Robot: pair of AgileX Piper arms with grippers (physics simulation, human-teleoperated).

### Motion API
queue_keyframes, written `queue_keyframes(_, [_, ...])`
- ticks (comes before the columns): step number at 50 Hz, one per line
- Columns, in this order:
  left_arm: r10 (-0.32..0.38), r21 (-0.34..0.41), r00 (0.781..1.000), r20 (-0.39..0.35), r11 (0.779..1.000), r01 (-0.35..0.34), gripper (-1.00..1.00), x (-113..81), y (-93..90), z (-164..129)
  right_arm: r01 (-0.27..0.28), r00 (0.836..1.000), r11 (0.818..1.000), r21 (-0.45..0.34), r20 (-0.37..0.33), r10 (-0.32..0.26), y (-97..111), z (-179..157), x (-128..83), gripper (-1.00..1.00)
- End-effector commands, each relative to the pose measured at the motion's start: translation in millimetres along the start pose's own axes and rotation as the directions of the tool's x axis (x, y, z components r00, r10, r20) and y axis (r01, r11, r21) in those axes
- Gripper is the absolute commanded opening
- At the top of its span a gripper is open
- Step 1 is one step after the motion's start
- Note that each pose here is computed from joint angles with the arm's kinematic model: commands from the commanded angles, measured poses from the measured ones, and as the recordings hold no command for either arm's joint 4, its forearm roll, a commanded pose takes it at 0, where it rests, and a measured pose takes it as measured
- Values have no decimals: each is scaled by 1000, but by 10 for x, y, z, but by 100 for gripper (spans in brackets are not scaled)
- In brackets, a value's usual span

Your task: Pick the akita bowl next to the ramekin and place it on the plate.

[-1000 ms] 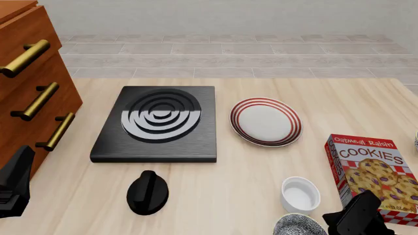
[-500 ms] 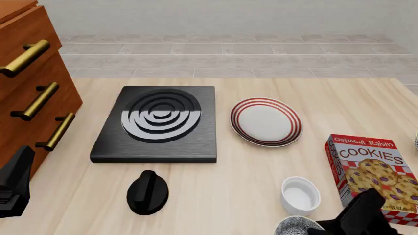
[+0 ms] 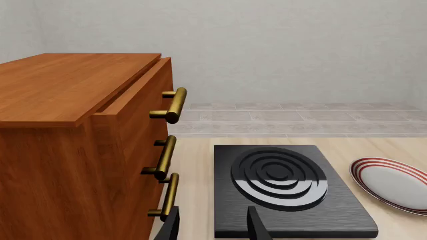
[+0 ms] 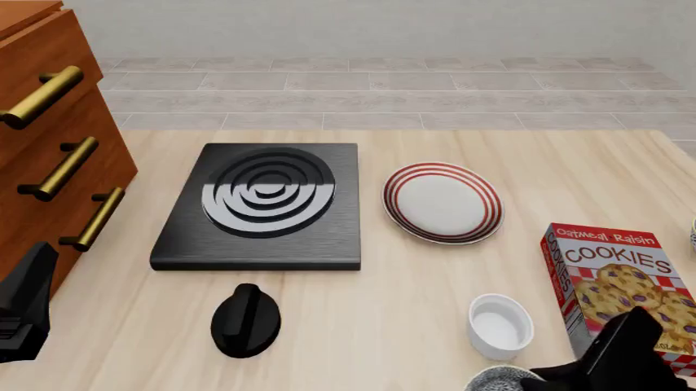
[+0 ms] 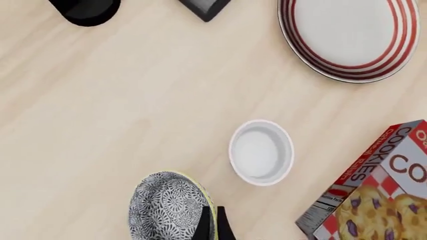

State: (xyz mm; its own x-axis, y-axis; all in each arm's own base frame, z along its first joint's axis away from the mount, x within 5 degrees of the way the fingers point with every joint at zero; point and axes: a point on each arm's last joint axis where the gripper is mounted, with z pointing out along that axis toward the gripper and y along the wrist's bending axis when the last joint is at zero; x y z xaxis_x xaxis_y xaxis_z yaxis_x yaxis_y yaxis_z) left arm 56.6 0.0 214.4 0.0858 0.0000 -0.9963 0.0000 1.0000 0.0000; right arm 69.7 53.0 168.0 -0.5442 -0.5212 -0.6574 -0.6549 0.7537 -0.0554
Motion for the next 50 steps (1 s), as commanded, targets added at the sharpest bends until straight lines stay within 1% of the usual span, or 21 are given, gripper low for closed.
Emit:
queue_keyframes(1, [0, 0, 1000, 0, 1000, 0, 100, 0, 0, 0, 7, 1000, 1000, -12, 22, -7, 14, -123, -65, -100])
queue_keyframes(14, [0, 0, 1000, 0, 1000, 0, 100, 0, 0, 0, 9, 998, 1000, -28, 57, -8, 26, -238, -188, -100])
queue_keyframes(26, [0, 0, 1000, 0, 1000, 0, 100, 0, 0, 0, -15, 996, 999, -45, 83, 19, 42, -316, -225, -100])
queue_keyframes(30, [0, 0, 1000, 0, 1000, 0, 100, 0, 0, 0, -14, 996, 999, -52, 90, 18, 49, -303, -285, -100])
queue_keyframes(35, [0, 0, 1000, 0, 1000, 0, 100, 0, 0, 0, -33, 993, 997, -65, 109, 40, 58, -367, -327, -100])
queue_keyframes(43, [0, 0, 1000, 0, 1000, 0, 100, 0, 0, 0, -49, 990, 996, -69, 130, 58, 55, -434, -358, -100])
queue_keyframes(47, [0, 0, 1000, 0, 1000, 0, 100, 0, 0, 0, -80, 985, 994, -73, 146, 90, 50, -495, -386, -100])
queue_keyframes(50, [0, 0, 1000, 0, 1000, 0, 100, 0, 0, 0, -86, 982, 994, -73, 161, 97, 44, -540, -407, -100])
